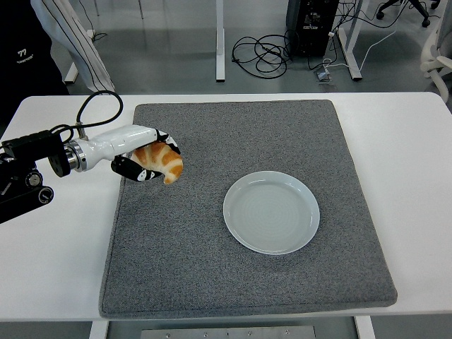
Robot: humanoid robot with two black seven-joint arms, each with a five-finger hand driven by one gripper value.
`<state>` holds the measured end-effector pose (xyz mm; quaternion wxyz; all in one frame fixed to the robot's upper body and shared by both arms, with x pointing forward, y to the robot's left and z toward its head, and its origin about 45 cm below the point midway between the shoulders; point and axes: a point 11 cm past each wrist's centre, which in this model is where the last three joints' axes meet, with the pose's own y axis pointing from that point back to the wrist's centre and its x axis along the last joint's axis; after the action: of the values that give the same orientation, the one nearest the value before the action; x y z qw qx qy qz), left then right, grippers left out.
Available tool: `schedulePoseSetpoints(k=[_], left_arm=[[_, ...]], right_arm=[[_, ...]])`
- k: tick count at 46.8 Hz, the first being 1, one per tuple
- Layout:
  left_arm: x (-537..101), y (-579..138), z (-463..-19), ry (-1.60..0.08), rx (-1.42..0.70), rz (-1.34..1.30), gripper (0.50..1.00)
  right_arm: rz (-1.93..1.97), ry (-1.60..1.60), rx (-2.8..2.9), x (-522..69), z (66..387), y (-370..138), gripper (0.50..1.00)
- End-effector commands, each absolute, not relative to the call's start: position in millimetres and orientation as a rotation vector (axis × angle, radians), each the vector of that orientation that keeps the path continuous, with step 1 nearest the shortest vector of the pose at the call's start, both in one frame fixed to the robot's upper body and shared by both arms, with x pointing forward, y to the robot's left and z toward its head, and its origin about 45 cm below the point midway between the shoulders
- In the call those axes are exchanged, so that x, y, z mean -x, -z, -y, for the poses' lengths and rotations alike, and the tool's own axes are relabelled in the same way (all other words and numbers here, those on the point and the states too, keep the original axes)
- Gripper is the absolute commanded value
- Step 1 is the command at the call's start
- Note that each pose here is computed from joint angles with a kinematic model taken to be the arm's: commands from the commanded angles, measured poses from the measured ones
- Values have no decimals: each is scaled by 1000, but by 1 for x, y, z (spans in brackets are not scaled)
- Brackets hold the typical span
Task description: Place the bread on the plate
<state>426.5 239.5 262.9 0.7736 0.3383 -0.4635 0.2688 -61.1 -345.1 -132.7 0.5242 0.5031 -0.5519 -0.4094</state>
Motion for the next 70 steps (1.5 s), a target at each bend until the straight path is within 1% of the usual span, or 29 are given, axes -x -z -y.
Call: schedulePoseSetpoints(k=[1,11,28,32,50,59,70], left_arm=[[-432,-277,-241,-593,-728,1030,500],[-447,-320,-241,-635,-704,1093,500],[-459,-369,-235,-667,-672,1149,500],[-461,-382,-242,-684,-678,1169,500],[-460,-384,-235,-664,-673,1173,500],[-458,-374,-201,-605,-627,1164,500],[-448,-360,-141,-508,-553,1158,500]], right_arm=[[1321,979,-1205,61,345,133,1000],[1321,978,-1204,61,345,133,1000],[1321,979,-1205,61,345,133,1000],[1321,979,-1205,61,345,133,1000],[1321,979,-1205,61,345,133,1000],[1320,980,-1204,62,345,133,1000],[1320,979,-1203,62,345,133,1000]])
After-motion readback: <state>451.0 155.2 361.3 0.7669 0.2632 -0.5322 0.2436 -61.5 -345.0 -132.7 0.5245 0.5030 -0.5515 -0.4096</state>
